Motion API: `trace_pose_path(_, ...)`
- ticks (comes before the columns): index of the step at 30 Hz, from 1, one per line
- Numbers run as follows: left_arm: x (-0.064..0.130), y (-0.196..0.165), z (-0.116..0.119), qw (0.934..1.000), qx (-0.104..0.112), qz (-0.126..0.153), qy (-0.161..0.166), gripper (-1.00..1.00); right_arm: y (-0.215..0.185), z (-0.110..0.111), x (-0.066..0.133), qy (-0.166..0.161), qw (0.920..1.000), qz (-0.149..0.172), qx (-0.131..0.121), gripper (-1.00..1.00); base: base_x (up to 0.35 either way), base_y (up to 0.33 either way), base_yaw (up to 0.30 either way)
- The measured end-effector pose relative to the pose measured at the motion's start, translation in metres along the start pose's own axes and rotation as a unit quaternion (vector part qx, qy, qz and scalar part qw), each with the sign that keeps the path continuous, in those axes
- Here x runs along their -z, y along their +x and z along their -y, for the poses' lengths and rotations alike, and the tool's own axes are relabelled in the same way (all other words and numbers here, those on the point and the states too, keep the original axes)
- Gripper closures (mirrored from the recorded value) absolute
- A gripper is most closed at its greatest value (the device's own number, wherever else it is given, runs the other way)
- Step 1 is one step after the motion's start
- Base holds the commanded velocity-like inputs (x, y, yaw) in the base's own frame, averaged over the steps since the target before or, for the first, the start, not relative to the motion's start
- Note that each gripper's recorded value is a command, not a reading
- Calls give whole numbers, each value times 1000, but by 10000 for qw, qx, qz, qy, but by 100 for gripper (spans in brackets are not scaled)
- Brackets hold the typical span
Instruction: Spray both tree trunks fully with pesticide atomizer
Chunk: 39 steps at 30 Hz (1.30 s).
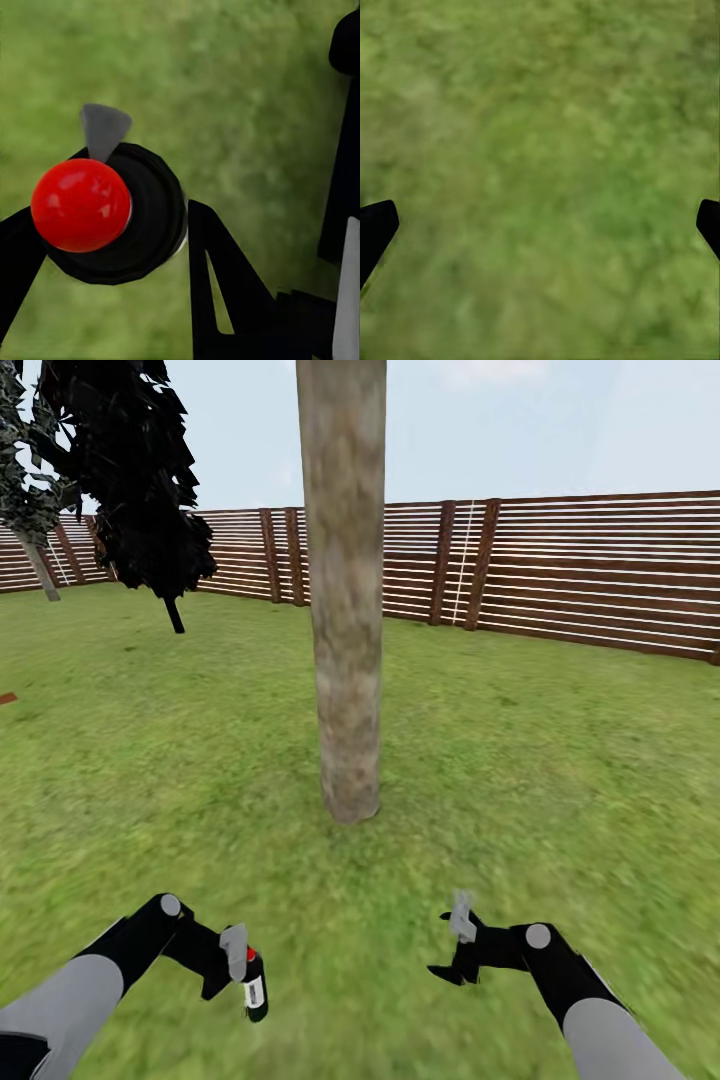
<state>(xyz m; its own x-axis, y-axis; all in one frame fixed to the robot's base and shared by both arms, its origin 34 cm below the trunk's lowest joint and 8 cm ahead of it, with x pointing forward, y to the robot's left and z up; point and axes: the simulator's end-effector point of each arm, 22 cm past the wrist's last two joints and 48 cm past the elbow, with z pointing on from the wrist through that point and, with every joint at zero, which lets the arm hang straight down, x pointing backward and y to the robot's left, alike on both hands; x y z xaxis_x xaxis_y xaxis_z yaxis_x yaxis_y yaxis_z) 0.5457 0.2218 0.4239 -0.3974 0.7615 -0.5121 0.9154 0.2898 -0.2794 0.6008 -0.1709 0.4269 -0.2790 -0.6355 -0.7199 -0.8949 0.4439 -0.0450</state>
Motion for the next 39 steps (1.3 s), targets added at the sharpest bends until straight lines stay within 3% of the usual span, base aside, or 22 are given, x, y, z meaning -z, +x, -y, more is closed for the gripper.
trace_pose_path(6, -11, -19, 4, 9999, -109, 117, 37, 100, -23, -17, -17, -164, 9997, 178, 45, 100, 0, 0, 0)
trace_pose_path(9, -23, -38, 12, 9995, -197, 223, 128, 100, -43, -37, -33, -443, 9981, 176, 397, 100, 0, 0, 0)
trace_pose_path(10, -32, -53, 19, 9990, -262, 313, 206, 100, -74, -49, -46, -543, 9959, 339, 637, 100, 0, 0, 0)
trace_pose_path(11, -34, -55, 20, 9989, -284, 309, 223, 100, -81, -53, -49, -570, 9954, 389, 668, 100, 0, 0, 0)
trace_pose_path(24, -35, -58, 21, 9987, -321, 333, 232, 100, -94, -52, -51, -576, 9946, 467, 732, 100, 0, 0, 0)
trace_pose_path(32, -47, -76, 30, 9977, -445, 414, 308, 100, -118, -53, -55, -648, 9927, 619, 812, 100, 0, 0, 0)
trace_pose_path(39, -51, -78, 13, 9980, -437, 437, -120, 100, -130, -63, -59, -794, 9909, 702, 836, 100, 0, 0, 0)
